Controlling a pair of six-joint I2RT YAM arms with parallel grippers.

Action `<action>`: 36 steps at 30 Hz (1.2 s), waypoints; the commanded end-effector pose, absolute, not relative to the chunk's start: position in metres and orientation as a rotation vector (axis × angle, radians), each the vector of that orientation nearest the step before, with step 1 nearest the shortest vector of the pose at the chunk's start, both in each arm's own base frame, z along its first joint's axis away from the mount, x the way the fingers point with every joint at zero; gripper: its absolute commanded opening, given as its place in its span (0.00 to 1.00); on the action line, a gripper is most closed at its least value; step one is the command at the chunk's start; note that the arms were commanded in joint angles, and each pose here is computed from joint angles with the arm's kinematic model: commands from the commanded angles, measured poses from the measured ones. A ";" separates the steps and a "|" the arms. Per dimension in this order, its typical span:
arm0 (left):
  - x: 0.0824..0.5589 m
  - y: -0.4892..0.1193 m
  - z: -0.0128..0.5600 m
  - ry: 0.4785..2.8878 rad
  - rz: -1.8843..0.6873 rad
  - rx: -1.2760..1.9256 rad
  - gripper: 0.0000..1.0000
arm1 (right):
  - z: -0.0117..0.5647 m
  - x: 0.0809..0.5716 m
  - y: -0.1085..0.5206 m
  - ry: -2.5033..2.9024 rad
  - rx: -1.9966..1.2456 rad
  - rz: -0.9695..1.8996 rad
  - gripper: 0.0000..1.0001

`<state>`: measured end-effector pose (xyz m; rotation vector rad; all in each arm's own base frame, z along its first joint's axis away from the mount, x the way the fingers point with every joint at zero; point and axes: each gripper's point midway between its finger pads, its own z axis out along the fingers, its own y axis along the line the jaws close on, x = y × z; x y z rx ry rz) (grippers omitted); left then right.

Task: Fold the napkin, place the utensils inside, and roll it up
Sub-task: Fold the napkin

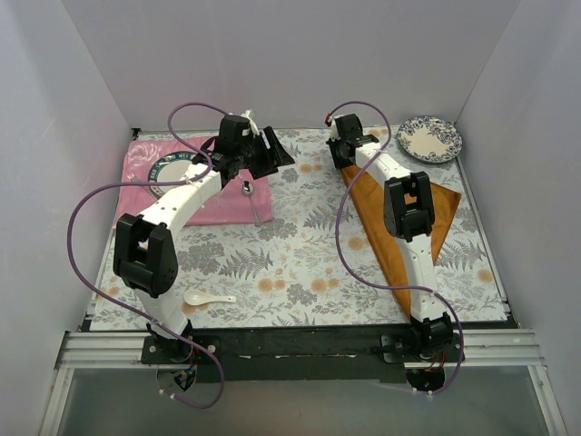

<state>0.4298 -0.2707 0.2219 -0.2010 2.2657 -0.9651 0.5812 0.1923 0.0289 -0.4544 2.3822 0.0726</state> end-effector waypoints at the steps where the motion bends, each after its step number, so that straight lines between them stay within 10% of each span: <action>1: 0.421 -0.264 0.270 2.172 -1.001 -0.159 0.60 | 0.014 0.581 0.188 2.410 -0.457 0.047 0.13; 33: 0.424 -0.241 0.237 2.187 -0.979 -0.266 0.61 | 0.062 0.436 0.335 2.273 -0.817 0.607 0.01; 36: 0.428 -0.245 0.223 2.201 -1.004 -0.290 0.61 | 0.067 0.434 0.329 2.350 -0.724 0.621 0.23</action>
